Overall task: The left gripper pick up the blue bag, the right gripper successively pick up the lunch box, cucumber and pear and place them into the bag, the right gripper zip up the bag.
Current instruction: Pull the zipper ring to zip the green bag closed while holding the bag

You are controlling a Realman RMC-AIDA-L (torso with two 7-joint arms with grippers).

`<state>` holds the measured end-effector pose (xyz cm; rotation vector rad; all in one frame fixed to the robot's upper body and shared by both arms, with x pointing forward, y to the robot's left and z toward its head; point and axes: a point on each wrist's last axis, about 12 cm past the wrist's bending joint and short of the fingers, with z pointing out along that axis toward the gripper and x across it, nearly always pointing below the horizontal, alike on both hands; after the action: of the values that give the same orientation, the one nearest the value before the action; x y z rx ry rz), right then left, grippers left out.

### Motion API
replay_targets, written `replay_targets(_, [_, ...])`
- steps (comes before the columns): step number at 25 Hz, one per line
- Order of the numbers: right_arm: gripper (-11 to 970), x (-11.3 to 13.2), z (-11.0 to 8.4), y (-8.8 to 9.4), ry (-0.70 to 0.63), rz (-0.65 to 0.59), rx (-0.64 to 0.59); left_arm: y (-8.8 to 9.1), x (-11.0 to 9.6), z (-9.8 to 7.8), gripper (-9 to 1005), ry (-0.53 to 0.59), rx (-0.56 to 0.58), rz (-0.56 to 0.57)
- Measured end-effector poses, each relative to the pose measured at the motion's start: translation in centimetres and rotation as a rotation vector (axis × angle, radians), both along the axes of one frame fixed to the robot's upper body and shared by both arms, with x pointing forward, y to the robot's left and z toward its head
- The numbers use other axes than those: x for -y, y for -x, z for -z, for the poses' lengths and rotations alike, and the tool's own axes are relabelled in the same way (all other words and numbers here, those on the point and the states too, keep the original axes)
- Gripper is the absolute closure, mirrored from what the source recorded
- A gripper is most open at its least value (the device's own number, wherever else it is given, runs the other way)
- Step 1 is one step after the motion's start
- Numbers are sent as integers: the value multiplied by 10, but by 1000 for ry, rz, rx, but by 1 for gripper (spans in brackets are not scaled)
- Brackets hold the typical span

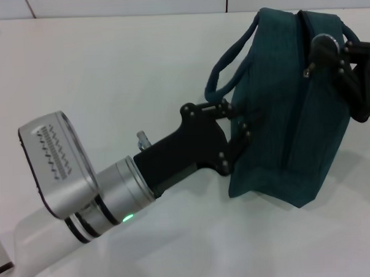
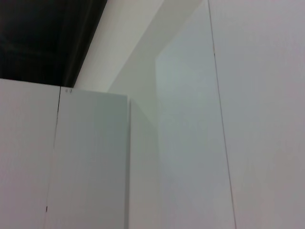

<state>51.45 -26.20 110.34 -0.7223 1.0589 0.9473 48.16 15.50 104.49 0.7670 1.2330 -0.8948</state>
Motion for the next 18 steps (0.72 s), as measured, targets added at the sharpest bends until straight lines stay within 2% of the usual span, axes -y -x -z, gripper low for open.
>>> replay_targets(7, [937,-1,0,8,-51,-30,2,7,-3,2,875,-72,126,32])
replay_targets(14, [937,-4,-1,16,-82,-87,10,14,-15,2,941,-86,232,41])
replay_targets(18, [937,2,0,12,-83,-26,-1,11,-24,3,941,-101,248,14])
